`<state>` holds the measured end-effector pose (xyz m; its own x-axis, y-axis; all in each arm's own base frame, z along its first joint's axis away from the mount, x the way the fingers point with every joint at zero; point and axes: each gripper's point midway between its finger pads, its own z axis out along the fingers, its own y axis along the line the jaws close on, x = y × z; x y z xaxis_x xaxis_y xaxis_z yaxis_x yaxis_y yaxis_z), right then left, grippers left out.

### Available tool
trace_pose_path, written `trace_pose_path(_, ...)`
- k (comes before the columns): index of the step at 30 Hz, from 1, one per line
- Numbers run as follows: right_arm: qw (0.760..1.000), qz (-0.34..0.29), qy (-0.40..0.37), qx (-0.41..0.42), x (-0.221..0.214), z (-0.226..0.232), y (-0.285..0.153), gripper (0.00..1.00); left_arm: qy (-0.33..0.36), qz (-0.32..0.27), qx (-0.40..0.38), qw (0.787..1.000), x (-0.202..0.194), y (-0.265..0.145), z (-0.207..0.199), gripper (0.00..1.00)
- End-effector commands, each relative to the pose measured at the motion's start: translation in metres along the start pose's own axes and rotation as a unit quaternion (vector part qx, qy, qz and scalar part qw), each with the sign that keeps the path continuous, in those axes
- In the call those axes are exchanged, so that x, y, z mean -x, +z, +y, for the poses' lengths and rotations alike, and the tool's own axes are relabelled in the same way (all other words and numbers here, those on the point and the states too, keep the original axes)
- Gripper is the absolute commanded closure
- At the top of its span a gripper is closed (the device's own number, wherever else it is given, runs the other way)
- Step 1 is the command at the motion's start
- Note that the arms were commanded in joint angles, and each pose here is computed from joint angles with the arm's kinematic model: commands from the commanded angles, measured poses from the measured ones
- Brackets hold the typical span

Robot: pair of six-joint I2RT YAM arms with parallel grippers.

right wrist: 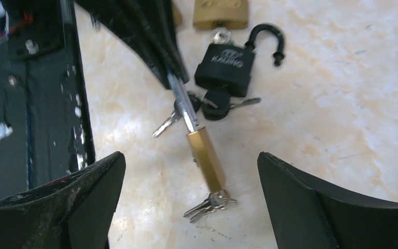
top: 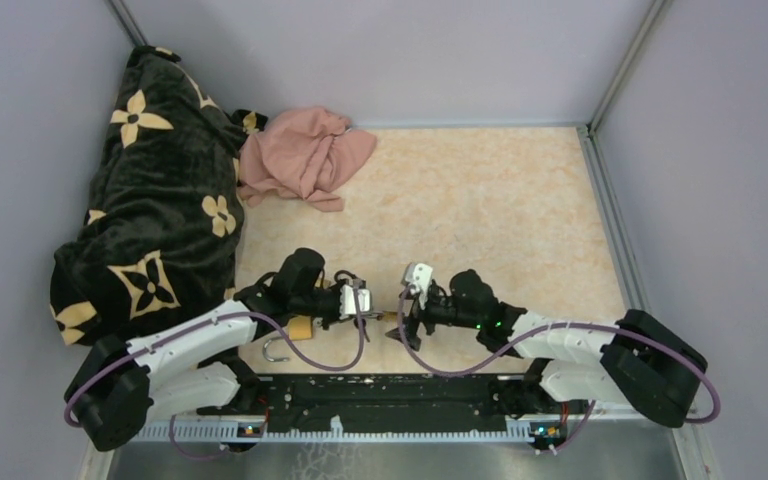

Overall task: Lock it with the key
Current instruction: Pick up the lock from the center of the board.

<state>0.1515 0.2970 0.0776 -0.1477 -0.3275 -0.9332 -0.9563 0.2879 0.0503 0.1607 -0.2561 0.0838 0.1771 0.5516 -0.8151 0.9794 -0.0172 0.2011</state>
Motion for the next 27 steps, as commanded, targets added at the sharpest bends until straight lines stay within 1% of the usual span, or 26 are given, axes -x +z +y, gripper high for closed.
trace_pose_path(1,0.991,-0.106,0.082,0.018,0.045,-0.006,-0.020,0.02,0.005,-0.059,0.028,0.998,0.038,-0.009,0.013,1.00)
trace_pose_path(4,0.982,-0.157,0.107,0.018,0.052,-0.013,-0.038,0.02,-0.019,-0.079,0.023,0.996,0.050,-0.014,0.009,1.00)
trace_pose_path(8,0.981,-0.165,0.093,0.036,0.051,-0.007,-0.039,0.02,-0.063,-0.102,0.019,0.993,0.063,-0.019,0.005,1.00)
trace_pose_path(12,0.975,-0.201,0.068,0.071,0.061,0.005,-0.045,0.03,-0.097,-0.129,0.002,0.987,0.081,-0.026,0.000,1.00)
trace_pose_path(18,0.970,-0.205,0.070,0.114,0.061,0.018,-0.043,0.14,-0.132,-0.160,-0.030,0.978,0.100,-0.035,-0.010,1.00)
trace_pose_path(20,0.968,-0.205,0.073,0.125,0.060,0.021,-0.042,0.16,-0.131,-0.179,-0.029,0.975,0.110,-0.039,-0.008,1.00)
trace_pose_path(23,0.965,-0.206,0.081,0.143,0.060,0.026,-0.042,0.25,-0.135,-0.188,-0.029,0.972,0.114,-0.041,-0.008,1.00)
trace_pose_path(27,0.963,-0.199,0.094,0.157,0.057,0.027,-0.037,0.49,-0.137,-0.191,-0.029,0.971,0.115,-0.042,-0.008,1.00)
